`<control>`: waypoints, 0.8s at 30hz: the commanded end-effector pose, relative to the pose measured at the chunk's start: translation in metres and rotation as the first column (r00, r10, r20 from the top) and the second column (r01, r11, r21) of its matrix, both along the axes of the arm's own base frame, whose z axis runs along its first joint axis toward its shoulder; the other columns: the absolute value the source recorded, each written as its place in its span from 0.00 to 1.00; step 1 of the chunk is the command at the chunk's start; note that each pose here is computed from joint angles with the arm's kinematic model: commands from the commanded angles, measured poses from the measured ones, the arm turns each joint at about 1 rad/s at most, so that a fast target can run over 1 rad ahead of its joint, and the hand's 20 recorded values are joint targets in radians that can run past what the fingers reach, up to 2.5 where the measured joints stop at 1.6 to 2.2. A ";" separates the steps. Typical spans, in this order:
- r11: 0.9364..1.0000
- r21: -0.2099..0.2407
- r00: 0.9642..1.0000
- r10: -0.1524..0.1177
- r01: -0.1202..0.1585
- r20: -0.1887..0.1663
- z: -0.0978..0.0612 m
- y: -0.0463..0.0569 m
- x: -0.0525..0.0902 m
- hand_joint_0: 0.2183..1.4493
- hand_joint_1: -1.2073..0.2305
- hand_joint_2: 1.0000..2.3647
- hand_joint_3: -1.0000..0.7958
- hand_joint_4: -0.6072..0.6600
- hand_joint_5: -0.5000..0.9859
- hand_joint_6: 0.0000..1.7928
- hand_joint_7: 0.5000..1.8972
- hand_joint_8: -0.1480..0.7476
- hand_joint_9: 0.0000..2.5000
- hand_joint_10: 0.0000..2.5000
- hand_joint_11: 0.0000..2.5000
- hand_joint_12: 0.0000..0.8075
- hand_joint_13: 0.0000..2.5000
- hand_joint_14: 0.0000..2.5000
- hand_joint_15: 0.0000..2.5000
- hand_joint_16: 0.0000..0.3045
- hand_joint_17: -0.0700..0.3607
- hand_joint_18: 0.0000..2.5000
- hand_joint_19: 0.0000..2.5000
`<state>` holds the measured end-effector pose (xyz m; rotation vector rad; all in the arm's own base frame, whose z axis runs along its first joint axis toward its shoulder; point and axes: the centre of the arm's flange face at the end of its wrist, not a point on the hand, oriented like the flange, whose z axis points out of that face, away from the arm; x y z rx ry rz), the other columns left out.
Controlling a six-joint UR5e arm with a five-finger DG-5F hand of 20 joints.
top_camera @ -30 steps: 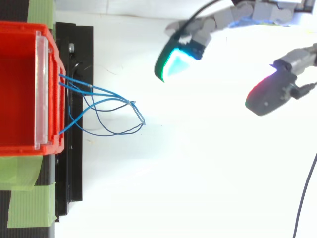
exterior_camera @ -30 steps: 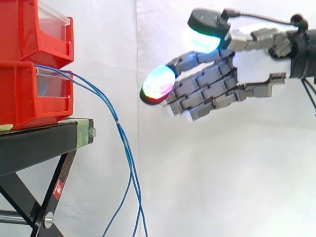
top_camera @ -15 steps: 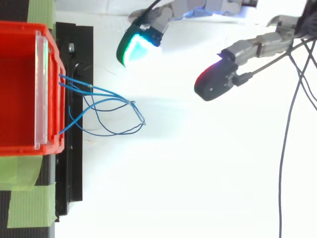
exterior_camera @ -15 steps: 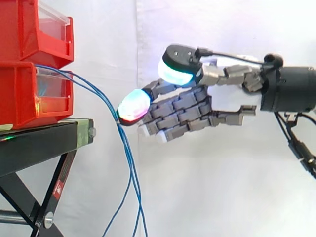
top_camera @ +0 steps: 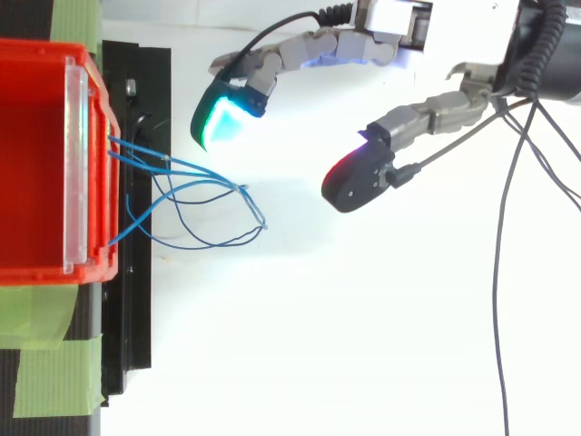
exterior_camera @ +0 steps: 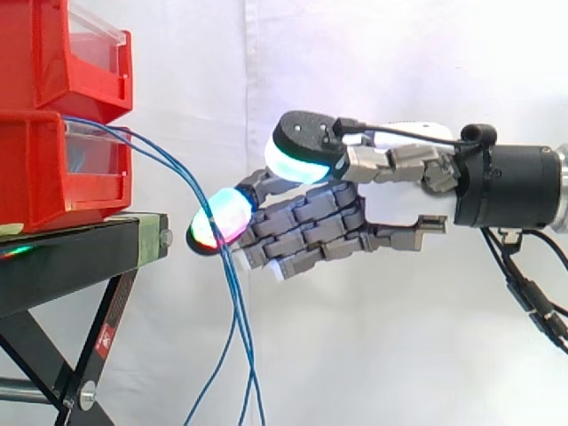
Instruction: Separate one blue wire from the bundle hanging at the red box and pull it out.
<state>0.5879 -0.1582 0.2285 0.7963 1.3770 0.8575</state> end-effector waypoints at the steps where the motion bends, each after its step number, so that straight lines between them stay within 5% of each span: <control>1: 1.000 -0.001 0.999 0.010 -0.010 -0.038 -0.024 0.006 0.004 0.27 0.48 0.00 0.30 0.70 0.19 0.28 0.18 0.49 0.12 0.00 0.04 0.48 0.11 0.00 0.09 0.18 0.45 0.08 0.18; 3: 1.000 0.007 0.999 0.013 -0.013 -0.047 -0.043 0.007 0.009 0.27 0.48 0.00 0.30 0.70 0.19 0.28 0.18 0.49 0.12 0.00 0.04 0.49 0.12 0.00 0.10 0.18 0.45 0.09 0.18; 4: 1.000 0.024 1.000 0.017 -0.016 -0.020 -0.051 0.009 0.014 0.27 0.48 0.00 0.30 0.70 0.19 0.28 0.18 0.49 0.12 0.00 0.04 0.49 0.12 0.00 0.10 0.18 0.45 0.09 0.18; 9: 0.997 0.067 0.997 0.033 -0.038 0.071 -0.051 0.017 0.026 0.27 0.48 0.00 0.30 0.71 0.19 0.28 0.18 0.49 0.12 0.00 0.04 0.49 0.12 0.00 0.10 0.18 0.45 0.09 0.18; 24: 0.996 0.074 0.996 0.044 -0.050 0.074 -0.050 0.022 0.028 0.27 0.47 0.00 0.30 0.71 0.19 0.28 0.20 0.49 0.12 0.00 0.04 0.49 0.12 0.00 0.10 0.18 0.45 0.09 0.18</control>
